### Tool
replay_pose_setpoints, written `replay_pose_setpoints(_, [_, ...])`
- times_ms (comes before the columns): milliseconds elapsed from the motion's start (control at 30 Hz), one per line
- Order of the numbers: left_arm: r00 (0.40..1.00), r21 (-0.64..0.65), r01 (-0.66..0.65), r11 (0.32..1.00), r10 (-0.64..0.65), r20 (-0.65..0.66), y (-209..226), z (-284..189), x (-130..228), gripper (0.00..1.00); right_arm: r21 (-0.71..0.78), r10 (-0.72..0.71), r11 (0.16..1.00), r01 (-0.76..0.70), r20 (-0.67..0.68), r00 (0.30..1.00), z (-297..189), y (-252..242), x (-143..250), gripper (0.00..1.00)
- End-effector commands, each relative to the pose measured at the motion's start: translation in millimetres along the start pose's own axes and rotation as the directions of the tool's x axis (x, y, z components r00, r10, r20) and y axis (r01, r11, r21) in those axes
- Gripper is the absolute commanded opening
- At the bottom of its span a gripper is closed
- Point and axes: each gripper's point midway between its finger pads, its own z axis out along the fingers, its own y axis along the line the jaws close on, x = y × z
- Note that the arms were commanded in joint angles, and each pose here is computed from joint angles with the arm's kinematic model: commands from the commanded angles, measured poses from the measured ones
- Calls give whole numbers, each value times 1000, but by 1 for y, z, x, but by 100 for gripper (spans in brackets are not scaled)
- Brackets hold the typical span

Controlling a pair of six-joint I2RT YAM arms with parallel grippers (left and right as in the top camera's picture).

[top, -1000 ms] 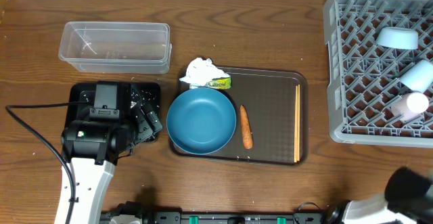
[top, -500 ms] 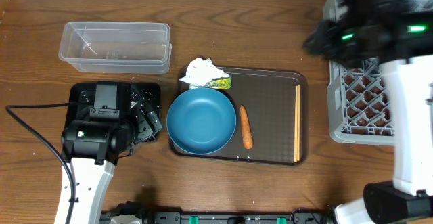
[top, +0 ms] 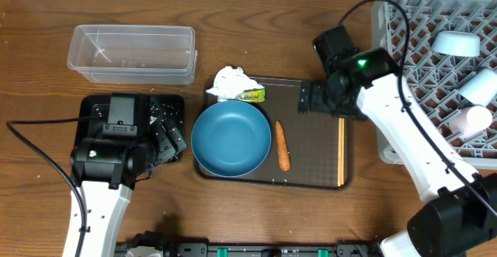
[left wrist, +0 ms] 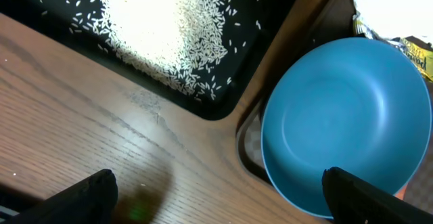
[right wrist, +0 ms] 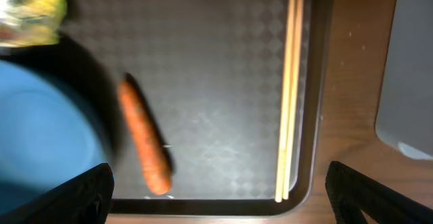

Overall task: Sort waste into correct bins and load items into the dishwasher rack
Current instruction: 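Move the right gripper back over the brown tray near the carrot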

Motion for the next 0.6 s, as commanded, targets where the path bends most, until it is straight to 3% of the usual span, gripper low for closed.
replay_pose_setpoints(0, [1000, 5, 13, 1000, -13, 11, -1, -3, -3, 99, 52, 35, 998, -34, -19, 999, 19, -15, 8, 98])
replay_pose_setpoints(133, [1000, 5, 13, 1000, -13, 11, -1, -3, -3, 99, 75, 29, 997, -28, -19, 999, 48, -23, 16, 91])
replay_pose_setpoints(567, [1000, 5, 13, 1000, -13, 11, -1, -3, -3, 99, 58, 57, 997, -57, 0, 998, 98, -43, 22, 86])
